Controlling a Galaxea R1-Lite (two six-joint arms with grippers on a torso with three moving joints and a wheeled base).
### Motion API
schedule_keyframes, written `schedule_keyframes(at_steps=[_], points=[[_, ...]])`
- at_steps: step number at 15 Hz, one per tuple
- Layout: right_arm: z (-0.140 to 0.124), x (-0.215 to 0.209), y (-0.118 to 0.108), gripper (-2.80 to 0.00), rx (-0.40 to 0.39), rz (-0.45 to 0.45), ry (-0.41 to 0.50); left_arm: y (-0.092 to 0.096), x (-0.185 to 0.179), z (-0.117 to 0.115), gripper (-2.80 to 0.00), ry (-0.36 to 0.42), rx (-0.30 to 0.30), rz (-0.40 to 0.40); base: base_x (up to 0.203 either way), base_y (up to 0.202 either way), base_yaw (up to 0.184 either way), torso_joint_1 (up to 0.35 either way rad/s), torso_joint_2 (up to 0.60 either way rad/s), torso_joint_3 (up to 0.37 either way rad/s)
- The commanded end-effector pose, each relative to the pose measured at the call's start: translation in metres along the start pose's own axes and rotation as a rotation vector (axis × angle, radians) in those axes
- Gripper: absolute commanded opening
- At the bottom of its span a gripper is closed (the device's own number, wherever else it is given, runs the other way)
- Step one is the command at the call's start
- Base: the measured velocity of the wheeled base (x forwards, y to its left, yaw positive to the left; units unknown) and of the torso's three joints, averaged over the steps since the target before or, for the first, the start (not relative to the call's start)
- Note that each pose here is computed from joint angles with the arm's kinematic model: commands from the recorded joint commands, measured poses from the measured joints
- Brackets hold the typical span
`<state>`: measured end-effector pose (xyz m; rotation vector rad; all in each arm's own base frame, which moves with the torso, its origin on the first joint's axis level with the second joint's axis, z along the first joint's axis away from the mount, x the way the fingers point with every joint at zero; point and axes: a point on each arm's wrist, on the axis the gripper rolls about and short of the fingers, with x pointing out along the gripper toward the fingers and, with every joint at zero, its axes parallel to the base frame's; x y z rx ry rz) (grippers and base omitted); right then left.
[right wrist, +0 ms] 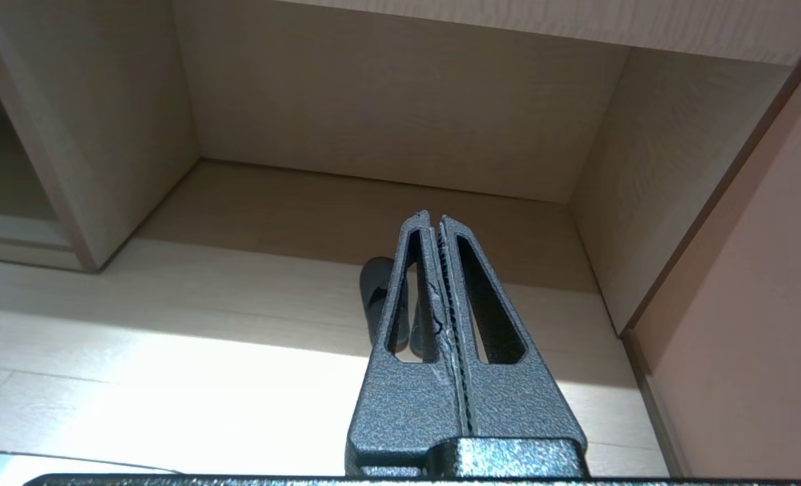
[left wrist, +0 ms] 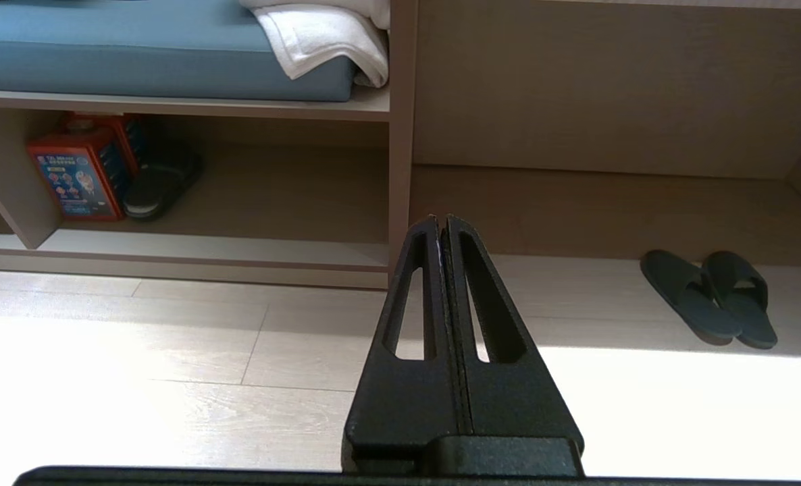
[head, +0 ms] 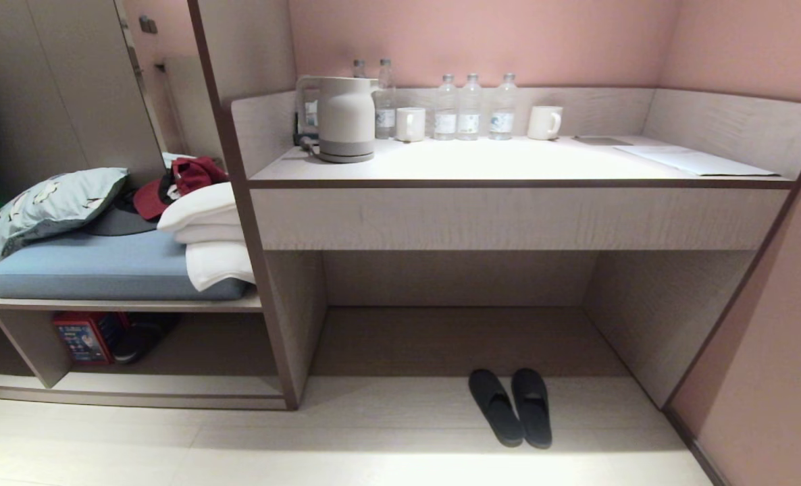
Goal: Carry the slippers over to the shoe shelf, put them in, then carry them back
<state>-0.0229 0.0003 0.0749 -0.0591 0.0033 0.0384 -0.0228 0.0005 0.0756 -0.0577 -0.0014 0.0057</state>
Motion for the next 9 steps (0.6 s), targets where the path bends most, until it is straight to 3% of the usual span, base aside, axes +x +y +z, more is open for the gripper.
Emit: schedule_keyframes(at_steps=[1,9], points=[[-0.0004,0.0002,0.0,-2.8,0.001,0.002,0.003,0.0,0.0001,0.0001,-2.8,0.001,-0.001,0.0,0.0,0.0,0.0,0.0,0.0,0.0],[-0.0003,0.0001,-0.0002,-2.8,0.03,-0.009,0.001,0.0,0.0,0.0,-2.8,0.0,-0.001,0.0,0.0,0.0,0.0,0.0,0.0,0.0]])
